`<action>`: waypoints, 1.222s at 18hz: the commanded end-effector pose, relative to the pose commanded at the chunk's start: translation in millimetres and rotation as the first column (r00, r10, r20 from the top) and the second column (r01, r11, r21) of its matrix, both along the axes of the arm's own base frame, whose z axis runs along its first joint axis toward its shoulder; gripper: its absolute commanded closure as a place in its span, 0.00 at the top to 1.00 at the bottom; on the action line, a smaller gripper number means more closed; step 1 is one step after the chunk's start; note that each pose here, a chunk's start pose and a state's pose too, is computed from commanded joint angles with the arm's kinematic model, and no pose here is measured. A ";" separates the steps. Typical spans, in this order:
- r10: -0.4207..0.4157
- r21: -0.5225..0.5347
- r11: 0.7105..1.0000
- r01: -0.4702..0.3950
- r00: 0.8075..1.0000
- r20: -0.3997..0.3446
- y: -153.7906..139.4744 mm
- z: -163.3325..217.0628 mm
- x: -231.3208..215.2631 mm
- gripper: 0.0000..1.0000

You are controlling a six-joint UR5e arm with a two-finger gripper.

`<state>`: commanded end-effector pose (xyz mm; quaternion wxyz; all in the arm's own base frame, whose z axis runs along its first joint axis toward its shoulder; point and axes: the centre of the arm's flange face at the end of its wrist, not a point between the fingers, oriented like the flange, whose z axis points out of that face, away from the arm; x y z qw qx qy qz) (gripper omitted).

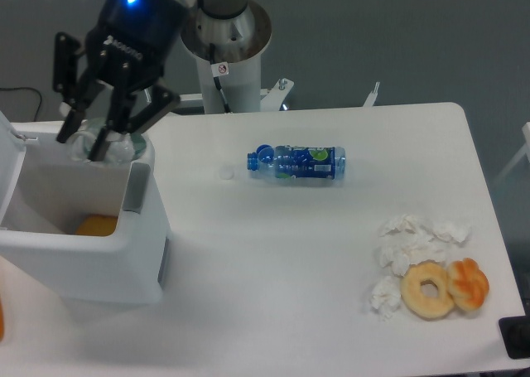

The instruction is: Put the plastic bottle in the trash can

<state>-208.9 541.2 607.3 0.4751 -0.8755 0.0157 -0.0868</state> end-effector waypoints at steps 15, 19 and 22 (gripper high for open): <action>-0.092 -0.054 0.994 0.094 0.995 0.045 41.4 -41.8 31.7 0.34; -0.101 -0.064 0.993 0.104 0.994 0.052 44.0 -49.2 35.3 0.43; -0.122 -0.061 0.991 0.123 0.992 0.026 44.5 -51.6 35.0 0.64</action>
